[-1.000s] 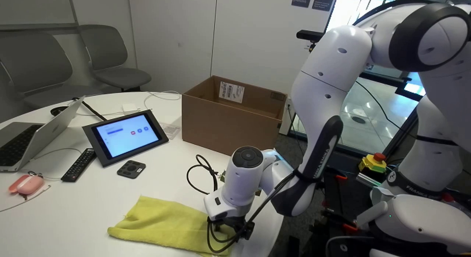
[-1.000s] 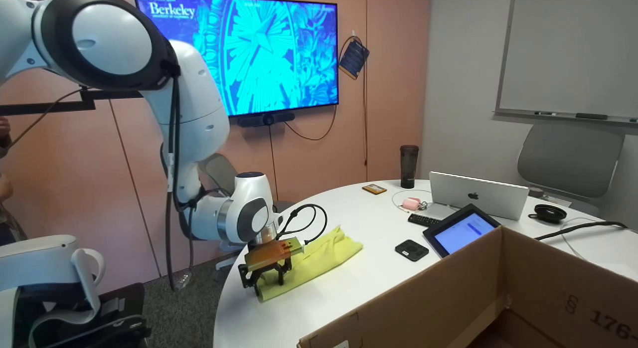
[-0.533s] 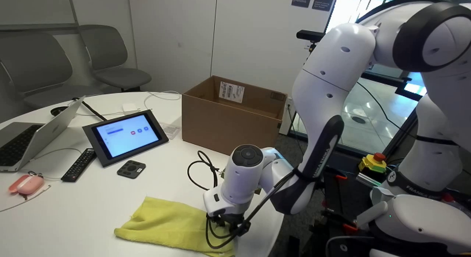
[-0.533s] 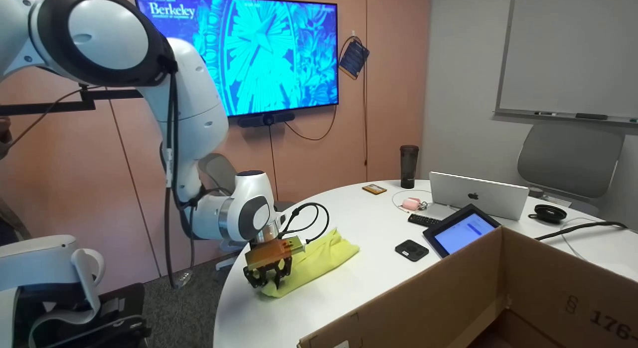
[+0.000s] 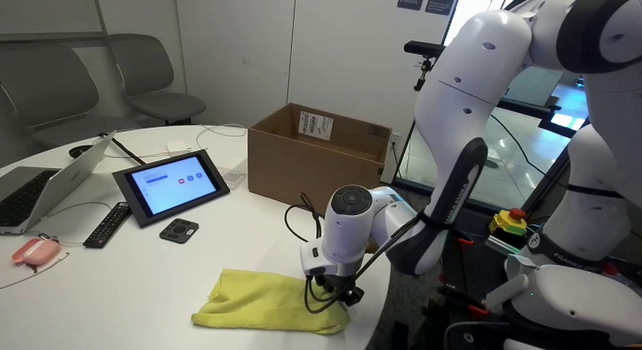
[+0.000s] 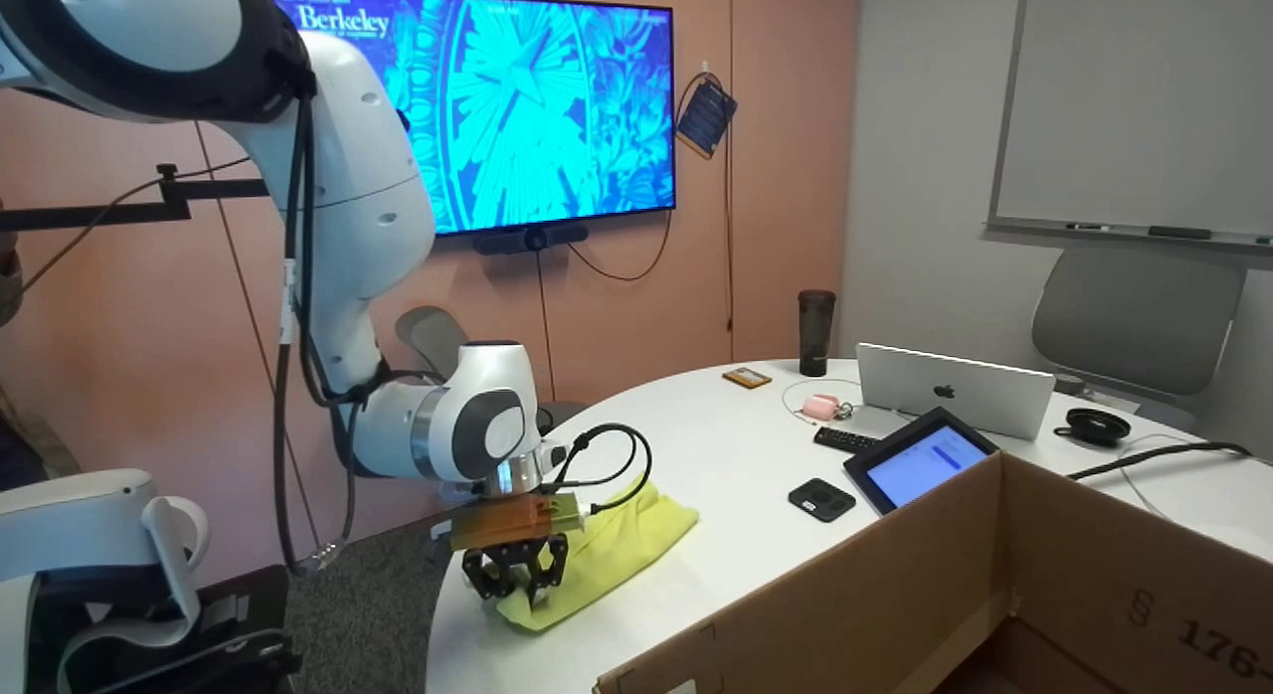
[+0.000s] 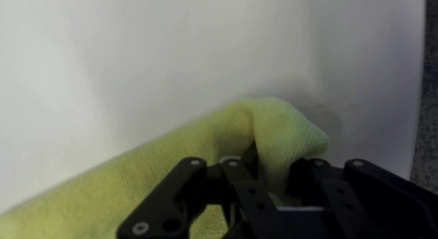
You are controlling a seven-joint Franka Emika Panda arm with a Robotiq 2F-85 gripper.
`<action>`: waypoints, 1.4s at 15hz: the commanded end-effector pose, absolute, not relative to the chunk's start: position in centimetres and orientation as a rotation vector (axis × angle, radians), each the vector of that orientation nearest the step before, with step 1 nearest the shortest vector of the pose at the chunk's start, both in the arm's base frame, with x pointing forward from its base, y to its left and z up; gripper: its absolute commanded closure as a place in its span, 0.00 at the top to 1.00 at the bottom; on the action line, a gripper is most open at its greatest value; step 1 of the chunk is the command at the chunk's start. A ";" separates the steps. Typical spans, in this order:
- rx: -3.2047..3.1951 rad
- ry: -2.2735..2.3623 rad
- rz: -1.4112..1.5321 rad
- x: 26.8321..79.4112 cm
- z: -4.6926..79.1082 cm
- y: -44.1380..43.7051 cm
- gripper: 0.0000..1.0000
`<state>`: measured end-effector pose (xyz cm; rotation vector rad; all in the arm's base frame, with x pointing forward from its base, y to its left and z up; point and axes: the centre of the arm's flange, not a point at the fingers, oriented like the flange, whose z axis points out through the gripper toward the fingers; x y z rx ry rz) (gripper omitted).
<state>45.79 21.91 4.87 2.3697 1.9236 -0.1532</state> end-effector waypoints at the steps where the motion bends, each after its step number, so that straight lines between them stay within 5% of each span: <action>1: 2.440 1.866 -0.199 42.8 8.7 19.6 0.02; 21: 2.536 1.629 -0.264 55.1 8.3 29.0 0.02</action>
